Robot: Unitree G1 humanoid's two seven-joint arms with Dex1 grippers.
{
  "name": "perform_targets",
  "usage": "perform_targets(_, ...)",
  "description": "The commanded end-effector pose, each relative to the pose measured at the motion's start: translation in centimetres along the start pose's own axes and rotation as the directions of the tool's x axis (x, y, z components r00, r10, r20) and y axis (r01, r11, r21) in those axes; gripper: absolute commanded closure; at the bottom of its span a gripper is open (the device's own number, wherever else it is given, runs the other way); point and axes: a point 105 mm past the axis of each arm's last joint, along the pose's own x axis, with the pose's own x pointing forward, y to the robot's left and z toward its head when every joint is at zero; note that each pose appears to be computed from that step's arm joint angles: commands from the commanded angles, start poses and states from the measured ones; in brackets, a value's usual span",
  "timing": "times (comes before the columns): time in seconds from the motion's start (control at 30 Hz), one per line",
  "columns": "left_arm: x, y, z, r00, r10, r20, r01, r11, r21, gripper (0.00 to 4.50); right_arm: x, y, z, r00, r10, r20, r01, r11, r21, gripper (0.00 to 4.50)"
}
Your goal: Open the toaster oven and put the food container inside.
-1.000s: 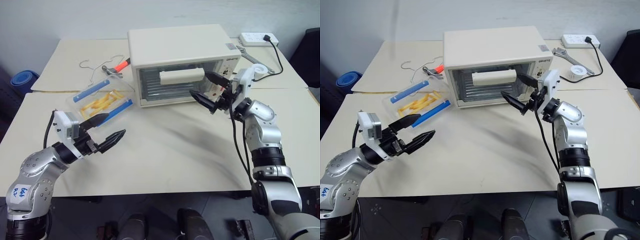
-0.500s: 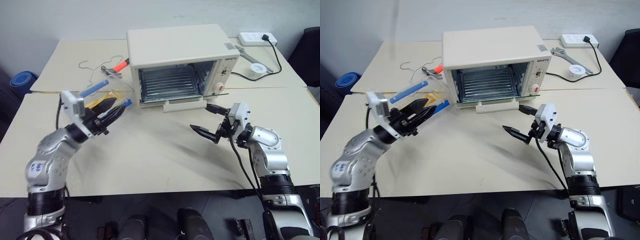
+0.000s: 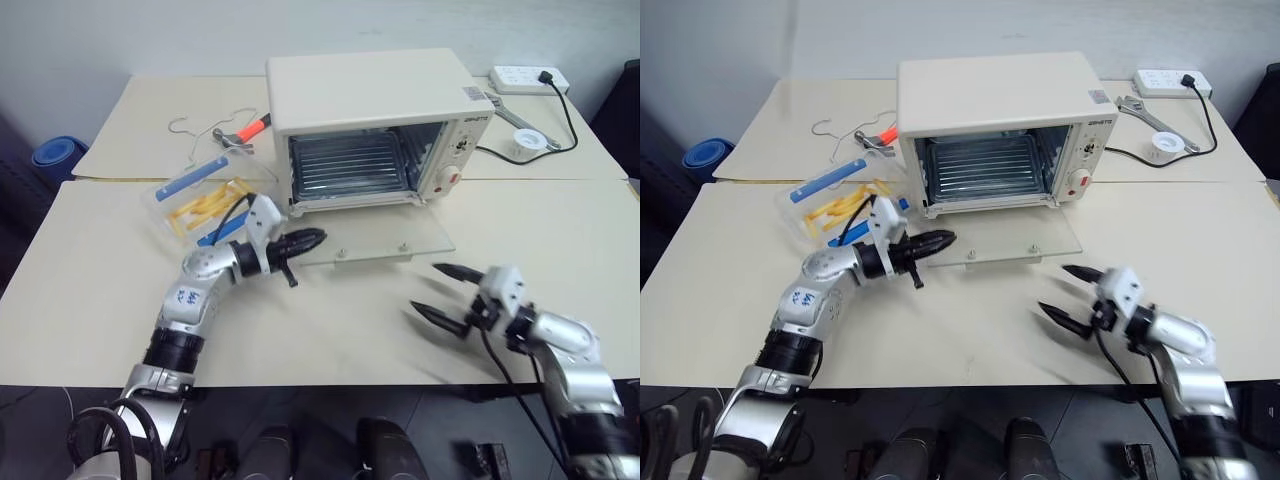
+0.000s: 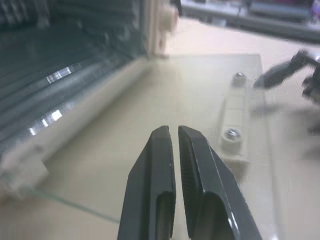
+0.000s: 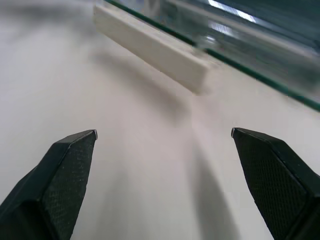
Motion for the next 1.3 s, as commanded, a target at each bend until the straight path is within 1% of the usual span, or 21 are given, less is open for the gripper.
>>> perform_targets(0.03, -0.2, -1.1, -0.3, 1.0, -0.002, -0.014, 0.003, 0.998, 0.068, 4.19, -2.1, -1.4, 2.4, 0.994, -0.076, 0.074, 0.081, 0.994, -0.067, 0.0)
perform_targets(0.13, -1.0, -1.6, -0.9, 1.0, 0.027, -0.002, -0.027, 0.998, 0.055, 4.19, -2.7, -1.6, 3.4, 0.988, -0.08, 0.133, 0.089, 0.994, -0.058, 0.0)
perform_targets(0.2, -2.4, -2.2, 0.0, 0.995, 0.038, 0.091, -0.039, 0.999, 0.014, 4.19, -2.3, -1.6, 4.1, 0.985, -0.053, 0.165, 0.057, 0.998, -0.02, 0.0)
perform_targets(0.27, -4.3, -2.7, 1.4, 0.98, 0.058, 0.19, -0.06, 0.998, 0.005, 3.8, -1.9, -1.7, 5.5, 0.973, -0.033, 0.229, 0.035, 0.999, -0.005, 0.0)
perform_targets(0.3, -6.0, -2.5, 1.3, 0.975, 0.101, 0.198, -0.099, 0.995, -0.022, 3.61, -1.5, -1.6, 6.3, 0.964, -0.013, 0.266, 0.022, 0.999, -0.032, 0.0)
perform_targets(0.43, -11.0, -1.6, 0.9, 0.94, 0.296, 0.172, -0.281, 0.954, -0.102, 2.34, -0.2, -1.0, 7.9, 0.941, 0.043, 0.337, -0.021, 0.998, -0.067, 0.0)
perform_targets(0.5, -15.8, -0.8, 0.5, 0.872, 0.47, 0.138, -0.451, 0.88, -0.149, 1.74, 1.0, 0.5, 8.9, 0.915, 0.144, 0.376, -0.084, 0.981, -0.173, 0.0)
perform_targets(0.53, -19.1, -0.3, 0.3, 0.802, 0.585, 0.119, -0.563, 0.808, -0.175, 1.34, 1.6, 1.4, 9.3, 0.898, 0.19, 0.397, -0.117, 0.973, -0.201, 0.0)
perform_targets(0.6, -23.2, -0.2, -0.3, 0.697, 0.713, 0.081, -0.69, 0.697, -0.197, 0.8, 2.4, 2.1, 9.6, 0.876, 0.226, 0.426, -0.145, 0.966, -0.214, 0.0)
perform_targets(0.67, -25.9, -0.6, -1.3, 0.617, 0.787, 0.014, -0.767, 0.606, -0.211, 0.17, 3.2, 2.3, 9.9, 0.862, 0.223, 0.454, -0.143, 0.968, -0.205, 0.0)
perform_targets(0.7, -26.6, -0.7, -1.6, 0.592, 0.806, -0.014, -0.79, 0.576, -0.21, 0.02, 3.4, 2.3, 10.0, 0.859, 0.222, 0.461, -0.142, 0.969, -0.202, 0.0)
perform_targets(0.73, -26.7, -0.8, -1.9, 0.584, 0.809, -0.058, -0.8, 0.563, -0.21, 0.02, 3.7, 2.3, 9.9, 0.858, 0.226, 0.462, -0.147, 0.969, -0.2, 0.0)
perform_targets(0.77, -26.6, -0.5, -1.6, 0.574, 0.816, -0.073, -0.81, 0.552, -0.196, 0.02, 3.9, 2.4, 9.8, 0.857, 0.232, 0.46, -0.156, 0.968, -0.199, 0.0)
perform_targets(0.83, -26.3, 1.1, -0.5, 0.524, 0.846, -0.096, -0.836, 0.489, -0.25, 0.02, 4.1, 2.4, 9.7, 0.856, 0.243, 0.456, -0.166, 0.965, -0.203, 0.0)
perform_targets(0.87, -25.7, 1.9, 0.6, 0.53, 0.844, -0.078, -0.822, 0.489, -0.291, 0.02, 4.2, 2.4, 9.7, 0.855, 0.247, 0.455, -0.169, 0.964, -0.206, 0.0)
perform_targets(0.93, -24.3, 3.1, 2.1, 0.571, 0.815, -0.1, -0.789, 0.511, -0.34, 0.02, 4.3, 2.1, 9.8, 0.856, 0.253, 0.452, -0.171, 0.961, -0.216, 0.0)
perform_targets(1.03, -24.0, 5.1, 1.5, 0.539, 0.796, -0.274, -0.823, 0.43, -0.371, 0.02, 4.6, 1.8, 9.8, 0.857, 0.257, 0.447, -0.172, 0.959, -0.224, 0.0)
perform_targets(1.13, -22.7, 7.6, 2.8, 0.536, 0.788, -0.303, -0.818, 0.395, -0.419, 0.02, 4.8, 1.6, 9.7, 0.858, 0.259, 0.444, -0.172, 0.959, -0.227, 0.0)
perform_targets(1.2, -22.2, 8.9, 2.4, 0.518, 0.762, -0.389, -0.836, 0.354, -0.419, 0.02, 5.0, 1.5, 9.5, 0.86, 0.258, 0.441, -0.173, 0.959, -0.224, 0.0)
perform_targets(1.23, -22.0, 9.7, 2.4, 0.499, 0.764, -0.41, -0.848, 0.332, -0.413, 0.02, 5.1, 1.4, 9.4, 0.86, 0.257, 0.44, -0.173, 0.96, -0.222, 0.0)
perform_targets(1.3, -21.1, 10.9, 2.1, 0.493, 0.747, -0.446, -0.85, 0.304, -0.43, 0.02, 5.1, 1.5, 9.1, 0.862, 0.253, 0.44, -0.172, 0.961, -0.217, 0.0)
